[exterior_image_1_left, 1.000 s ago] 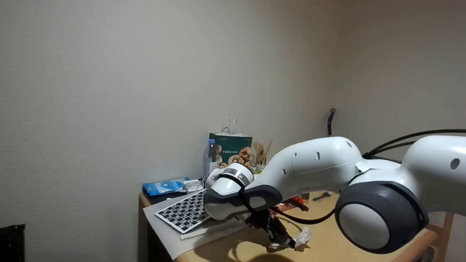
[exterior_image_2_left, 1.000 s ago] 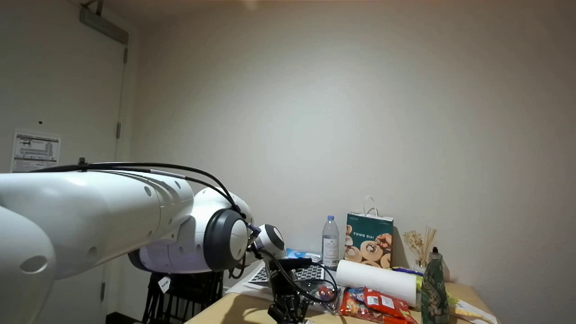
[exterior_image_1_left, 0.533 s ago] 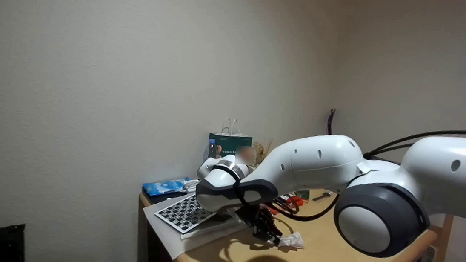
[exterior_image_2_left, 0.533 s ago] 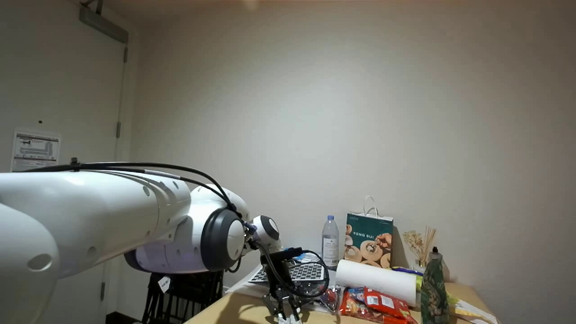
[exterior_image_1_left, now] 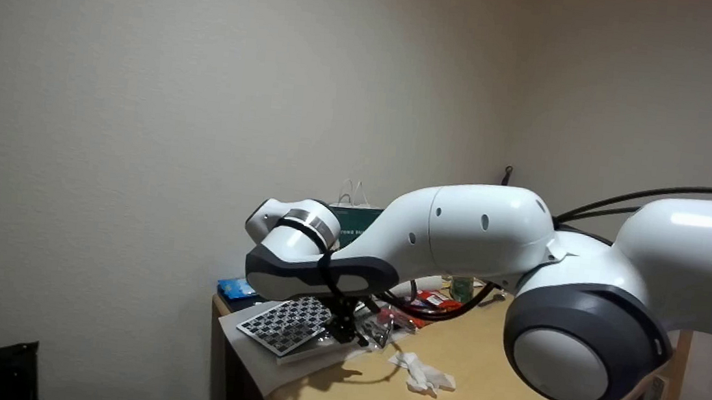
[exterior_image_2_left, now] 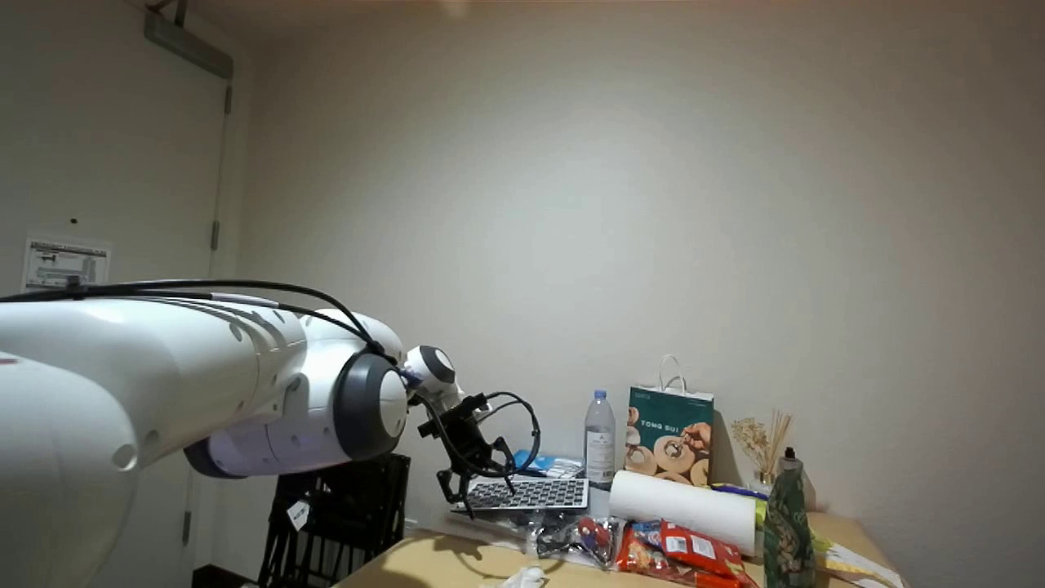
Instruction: Use the white cloth to wipe the table
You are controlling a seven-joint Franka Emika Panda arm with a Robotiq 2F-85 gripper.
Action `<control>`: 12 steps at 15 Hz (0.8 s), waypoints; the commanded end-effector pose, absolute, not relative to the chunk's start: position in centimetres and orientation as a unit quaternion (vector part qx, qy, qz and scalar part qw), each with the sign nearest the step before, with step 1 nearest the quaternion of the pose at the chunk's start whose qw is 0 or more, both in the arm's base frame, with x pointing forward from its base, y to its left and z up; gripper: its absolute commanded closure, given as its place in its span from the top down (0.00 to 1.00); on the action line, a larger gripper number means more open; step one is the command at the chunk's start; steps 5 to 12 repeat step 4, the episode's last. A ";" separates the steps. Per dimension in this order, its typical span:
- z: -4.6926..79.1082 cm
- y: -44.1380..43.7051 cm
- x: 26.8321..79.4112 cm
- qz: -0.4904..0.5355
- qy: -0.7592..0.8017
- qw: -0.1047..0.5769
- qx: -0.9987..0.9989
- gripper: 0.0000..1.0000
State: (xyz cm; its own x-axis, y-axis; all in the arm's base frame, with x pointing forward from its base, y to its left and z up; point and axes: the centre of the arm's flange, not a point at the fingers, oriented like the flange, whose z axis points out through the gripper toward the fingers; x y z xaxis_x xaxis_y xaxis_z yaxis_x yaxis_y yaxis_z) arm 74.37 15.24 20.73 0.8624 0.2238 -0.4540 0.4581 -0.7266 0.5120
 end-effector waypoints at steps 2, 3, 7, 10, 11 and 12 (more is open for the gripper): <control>21.9 17.0 74.3 -0.152 0.152 0.338 0.916 0.99; 22.3 17.6 74.2 -0.143 0.141 0.345 0.917 1.00; 22.5 17.9 74.2 -0.138 0.135 0.348 0.917 1.00; 22.5 17.9 74.2 -0.138 0.135 0.348 0.917 1.00; 22.5 17.9 74.2 -0.138 0.135 0.348 0.917 1.00; 22.5 17.9 74.2 -0.138 0.135 0.348 0.917 1.00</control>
